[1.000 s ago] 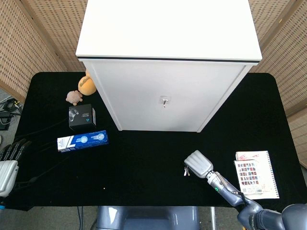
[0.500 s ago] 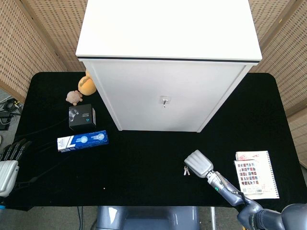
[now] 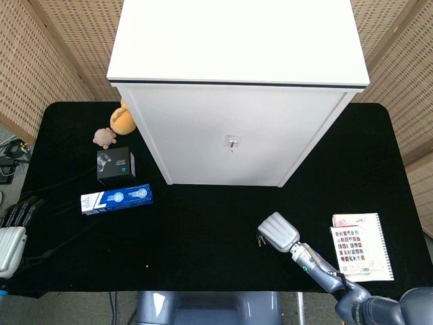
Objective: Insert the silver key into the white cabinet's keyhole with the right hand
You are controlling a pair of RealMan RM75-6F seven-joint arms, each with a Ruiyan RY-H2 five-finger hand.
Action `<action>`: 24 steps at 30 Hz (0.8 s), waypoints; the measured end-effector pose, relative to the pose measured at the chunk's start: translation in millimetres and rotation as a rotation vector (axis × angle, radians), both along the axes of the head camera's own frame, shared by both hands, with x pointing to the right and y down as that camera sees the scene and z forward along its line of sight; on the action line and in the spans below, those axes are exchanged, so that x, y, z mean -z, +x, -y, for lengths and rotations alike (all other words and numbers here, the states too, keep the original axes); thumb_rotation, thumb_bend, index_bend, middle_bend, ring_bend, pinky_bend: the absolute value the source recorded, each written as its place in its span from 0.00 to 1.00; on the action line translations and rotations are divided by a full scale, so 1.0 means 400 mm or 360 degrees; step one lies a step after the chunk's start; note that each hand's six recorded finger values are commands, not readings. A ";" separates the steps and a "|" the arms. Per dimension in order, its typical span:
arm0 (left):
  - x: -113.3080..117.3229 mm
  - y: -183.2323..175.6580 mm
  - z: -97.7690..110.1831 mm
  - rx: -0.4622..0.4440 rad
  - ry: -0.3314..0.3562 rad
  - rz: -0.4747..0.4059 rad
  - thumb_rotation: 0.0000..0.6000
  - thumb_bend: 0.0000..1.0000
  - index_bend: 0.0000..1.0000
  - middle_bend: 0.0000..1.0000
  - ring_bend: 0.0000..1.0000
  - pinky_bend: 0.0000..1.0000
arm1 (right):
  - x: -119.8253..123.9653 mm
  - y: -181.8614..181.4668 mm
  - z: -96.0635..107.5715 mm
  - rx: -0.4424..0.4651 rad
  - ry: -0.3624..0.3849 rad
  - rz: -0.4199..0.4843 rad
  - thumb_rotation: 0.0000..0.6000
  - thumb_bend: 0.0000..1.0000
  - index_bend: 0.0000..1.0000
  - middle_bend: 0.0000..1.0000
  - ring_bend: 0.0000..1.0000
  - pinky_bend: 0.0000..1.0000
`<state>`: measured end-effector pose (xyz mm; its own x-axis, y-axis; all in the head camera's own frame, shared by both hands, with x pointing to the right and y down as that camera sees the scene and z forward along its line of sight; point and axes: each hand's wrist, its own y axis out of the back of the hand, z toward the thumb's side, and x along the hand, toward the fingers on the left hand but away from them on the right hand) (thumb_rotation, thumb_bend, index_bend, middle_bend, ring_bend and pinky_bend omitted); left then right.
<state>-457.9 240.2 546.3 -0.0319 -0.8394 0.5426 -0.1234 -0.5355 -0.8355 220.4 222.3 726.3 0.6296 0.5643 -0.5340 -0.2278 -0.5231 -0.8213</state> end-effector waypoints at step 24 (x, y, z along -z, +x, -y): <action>0.005 0.006 -0.003 -0.0015 0.0000 -0.0027 1.00 0.00 0.00 0.00 0.00 0.00 | 0.233 -0.052 0.137 0.0153 0.0382 0.0107 1.00 0.59 0.65 0.89 0.89 1.00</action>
<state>-455.4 241.3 544.1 -0.0148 -0.8397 0.5429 -0.1324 -0.5365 -0.8334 199.7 167.4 633.2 0.7159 0.6055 -0.3476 -0.2080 -0.2903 -0.9341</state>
